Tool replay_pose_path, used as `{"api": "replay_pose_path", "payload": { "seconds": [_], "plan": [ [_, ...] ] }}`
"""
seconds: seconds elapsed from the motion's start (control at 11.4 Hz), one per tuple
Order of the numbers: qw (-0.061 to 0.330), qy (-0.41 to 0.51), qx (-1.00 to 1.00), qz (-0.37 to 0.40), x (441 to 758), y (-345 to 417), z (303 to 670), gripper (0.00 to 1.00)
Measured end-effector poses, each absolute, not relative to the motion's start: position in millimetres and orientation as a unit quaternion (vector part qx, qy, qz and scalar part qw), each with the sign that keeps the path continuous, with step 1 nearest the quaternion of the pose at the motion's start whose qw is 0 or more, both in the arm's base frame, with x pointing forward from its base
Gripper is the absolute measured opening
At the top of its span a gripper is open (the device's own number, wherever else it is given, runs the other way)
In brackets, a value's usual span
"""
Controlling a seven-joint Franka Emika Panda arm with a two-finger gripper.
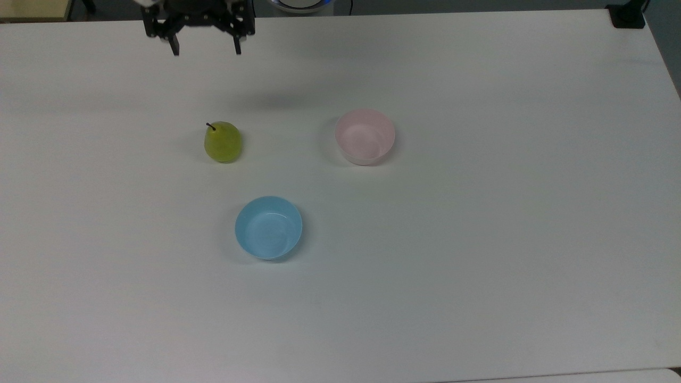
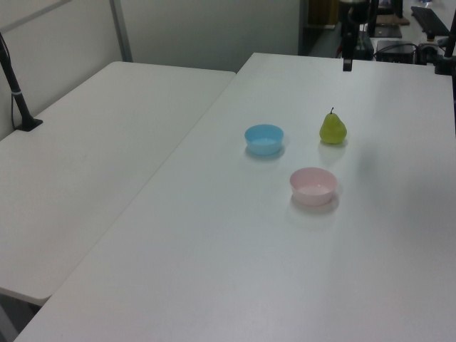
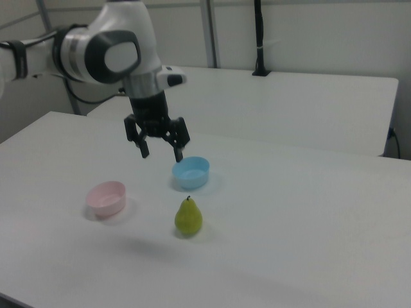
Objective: Place the pear in the bowl
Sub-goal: 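Lower the gripper around the green pear and close it, then lift the pear and carry it over the pink bowl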
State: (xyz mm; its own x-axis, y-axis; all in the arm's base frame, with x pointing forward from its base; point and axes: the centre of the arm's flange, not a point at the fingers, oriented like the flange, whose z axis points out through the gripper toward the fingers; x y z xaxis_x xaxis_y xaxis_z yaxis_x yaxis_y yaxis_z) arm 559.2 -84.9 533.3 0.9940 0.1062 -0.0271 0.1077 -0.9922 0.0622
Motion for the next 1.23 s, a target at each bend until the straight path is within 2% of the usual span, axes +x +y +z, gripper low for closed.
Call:
{"api": "replay_pose_path", "payload": {
  "seconds": [0.53, 0.88, 1.05, 1.14, 1.23],
  "plan": [
    [0.032, 0.051, 0.997, -0.038, 583.1, -102.8, 396.3, 1.00],
    [0.047, 0.067, 0.996, -0.046, 592.6, -104.6, 333.8, 0.98],
    [0.051, 0.070, 0.995, -0.039, 594.7, -104.5, 330.4, 0.90],
    [0.051, 0.071, 0.995, -0.039, 595.0, -103.3, 330.9, 0.74],
    [0.051, 0.072, 0.995, -0.038, 594.9, -103.1, 332.3, 0.64]
  ]
}}
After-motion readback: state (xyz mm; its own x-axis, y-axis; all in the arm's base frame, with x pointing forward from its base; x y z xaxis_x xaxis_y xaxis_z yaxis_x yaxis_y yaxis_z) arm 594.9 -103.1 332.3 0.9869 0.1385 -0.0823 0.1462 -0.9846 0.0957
